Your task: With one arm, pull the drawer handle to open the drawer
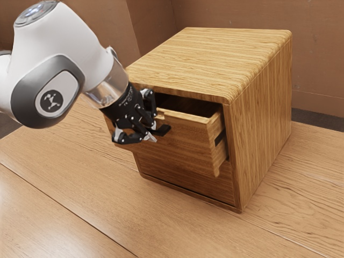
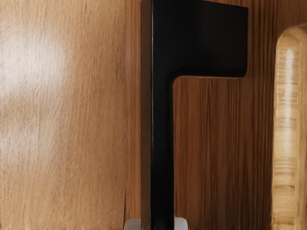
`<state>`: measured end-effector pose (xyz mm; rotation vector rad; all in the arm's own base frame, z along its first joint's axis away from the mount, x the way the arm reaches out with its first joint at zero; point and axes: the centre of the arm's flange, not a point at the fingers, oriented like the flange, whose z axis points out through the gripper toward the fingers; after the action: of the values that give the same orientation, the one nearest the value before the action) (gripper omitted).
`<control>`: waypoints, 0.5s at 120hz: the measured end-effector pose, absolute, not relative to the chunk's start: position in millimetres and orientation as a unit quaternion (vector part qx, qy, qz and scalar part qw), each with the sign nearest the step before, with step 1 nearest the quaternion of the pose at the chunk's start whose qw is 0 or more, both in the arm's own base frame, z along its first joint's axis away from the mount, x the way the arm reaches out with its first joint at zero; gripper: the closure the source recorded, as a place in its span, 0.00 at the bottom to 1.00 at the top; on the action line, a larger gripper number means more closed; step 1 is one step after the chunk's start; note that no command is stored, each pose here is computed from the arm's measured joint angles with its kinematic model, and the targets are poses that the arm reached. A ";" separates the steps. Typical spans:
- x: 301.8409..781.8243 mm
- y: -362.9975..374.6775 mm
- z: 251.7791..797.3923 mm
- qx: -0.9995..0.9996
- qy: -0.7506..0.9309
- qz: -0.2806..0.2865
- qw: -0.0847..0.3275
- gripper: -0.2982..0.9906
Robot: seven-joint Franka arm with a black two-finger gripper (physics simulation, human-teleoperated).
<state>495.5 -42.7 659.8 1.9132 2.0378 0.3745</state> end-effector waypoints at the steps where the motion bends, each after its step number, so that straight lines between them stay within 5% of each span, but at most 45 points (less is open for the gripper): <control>1: 494.8 -43.5 659.6 0.670 0.713 0.131 0.160 0.79; 60: 433.1 -23.8 662.8 0.652 0.727 0.140 0.162 0.83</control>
<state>433.1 -23.8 662.8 1.8614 2.0741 0.4007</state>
